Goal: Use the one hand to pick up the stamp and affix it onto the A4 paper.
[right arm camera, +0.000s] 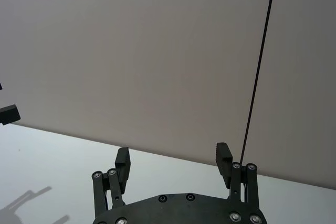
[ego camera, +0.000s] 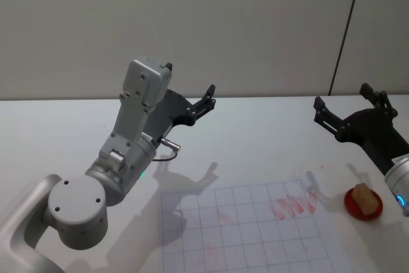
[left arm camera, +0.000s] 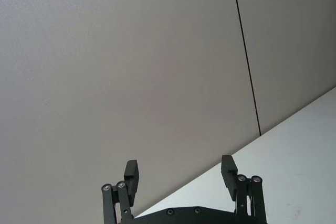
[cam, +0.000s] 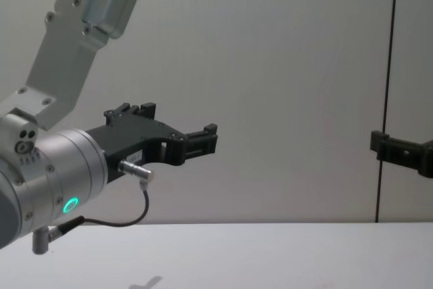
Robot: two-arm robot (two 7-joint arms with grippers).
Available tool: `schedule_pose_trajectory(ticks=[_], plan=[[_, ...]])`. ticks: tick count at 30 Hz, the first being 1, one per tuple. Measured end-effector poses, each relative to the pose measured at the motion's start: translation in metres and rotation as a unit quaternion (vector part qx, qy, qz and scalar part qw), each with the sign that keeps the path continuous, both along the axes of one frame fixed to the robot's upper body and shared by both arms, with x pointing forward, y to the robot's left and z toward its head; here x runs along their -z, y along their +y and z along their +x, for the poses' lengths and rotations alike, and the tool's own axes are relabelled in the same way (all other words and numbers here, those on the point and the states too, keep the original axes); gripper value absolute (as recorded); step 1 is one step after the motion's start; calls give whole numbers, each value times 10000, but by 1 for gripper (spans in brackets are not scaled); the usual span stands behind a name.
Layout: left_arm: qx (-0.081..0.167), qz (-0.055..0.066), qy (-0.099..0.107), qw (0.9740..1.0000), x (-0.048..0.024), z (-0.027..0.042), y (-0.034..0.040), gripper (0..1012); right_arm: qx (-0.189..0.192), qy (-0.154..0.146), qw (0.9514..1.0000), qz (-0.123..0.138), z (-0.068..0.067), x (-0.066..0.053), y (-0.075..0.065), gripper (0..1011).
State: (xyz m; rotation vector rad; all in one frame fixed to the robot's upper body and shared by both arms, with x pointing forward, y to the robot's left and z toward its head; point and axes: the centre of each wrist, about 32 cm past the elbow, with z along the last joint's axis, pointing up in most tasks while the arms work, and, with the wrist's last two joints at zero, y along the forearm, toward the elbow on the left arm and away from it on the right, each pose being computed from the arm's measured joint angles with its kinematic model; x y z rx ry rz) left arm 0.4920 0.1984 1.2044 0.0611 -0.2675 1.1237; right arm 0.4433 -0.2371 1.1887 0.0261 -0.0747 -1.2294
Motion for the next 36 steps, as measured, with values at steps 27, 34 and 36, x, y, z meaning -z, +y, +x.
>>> schedule_pose_trajectory(ticks=[27, 34, 36], plan=[[0, 0, 0, 10000, 0, 0, 0, 1002, 1, -1, 10000, -1, 0, -1, 0, 1001], [0, 0, 0, 10000, 0, 0, 0, 1001, 4, 5, 10000, -2, -1, -2, 4, 1001], [0, 0, 0, 10000, 0, 0, 0, 1001, 19, 26, 10000, -3, -3, -5, 14, 1001]])
